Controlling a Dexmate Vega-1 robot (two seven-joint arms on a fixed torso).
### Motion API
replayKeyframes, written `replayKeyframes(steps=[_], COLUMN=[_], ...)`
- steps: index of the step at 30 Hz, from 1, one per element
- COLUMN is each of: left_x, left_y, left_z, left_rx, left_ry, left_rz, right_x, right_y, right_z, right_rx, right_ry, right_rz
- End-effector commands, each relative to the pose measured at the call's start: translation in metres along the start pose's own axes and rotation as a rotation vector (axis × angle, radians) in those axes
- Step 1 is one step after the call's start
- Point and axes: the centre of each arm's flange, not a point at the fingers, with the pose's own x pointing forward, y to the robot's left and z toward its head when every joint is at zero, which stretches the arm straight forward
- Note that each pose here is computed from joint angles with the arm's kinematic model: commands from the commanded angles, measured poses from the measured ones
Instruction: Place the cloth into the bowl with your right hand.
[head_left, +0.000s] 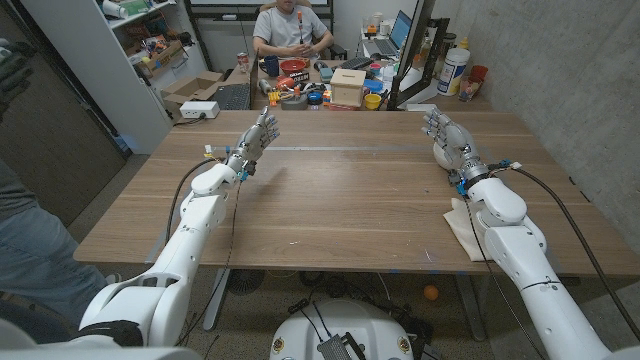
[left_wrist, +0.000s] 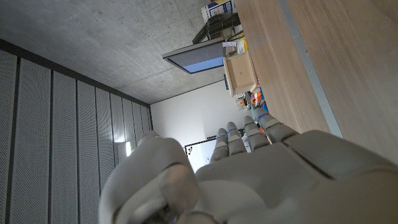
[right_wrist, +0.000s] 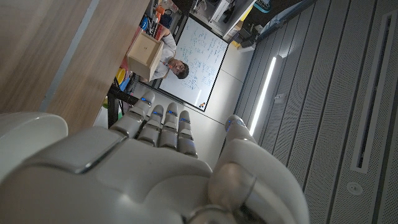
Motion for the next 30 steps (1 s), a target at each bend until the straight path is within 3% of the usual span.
replayKeyframes(steps=[1, 15, 30], left_x=[0.006, 0.014, 0.024], left_y=[-0.002, -0.01, -0.029], left_z=[0.016, 0.019, 0.029], left_rx=[-0.011, -0.005, 0.038], left_ry=[-0.03, -0.007, 0.001], left_rz=[-0.022, -0.054, -0.094], right_x=[-0.036, -0.085, -0.123], right_y=[-0.007, -0.024, -0.034], right_z=[0.006, 0.01, 0.006], right_rx=[-0.066, -0.151, -0.199], right_ry=[0.021, 0.019, 0.046], right_rz=[-0.016, -0.029, -0.019])
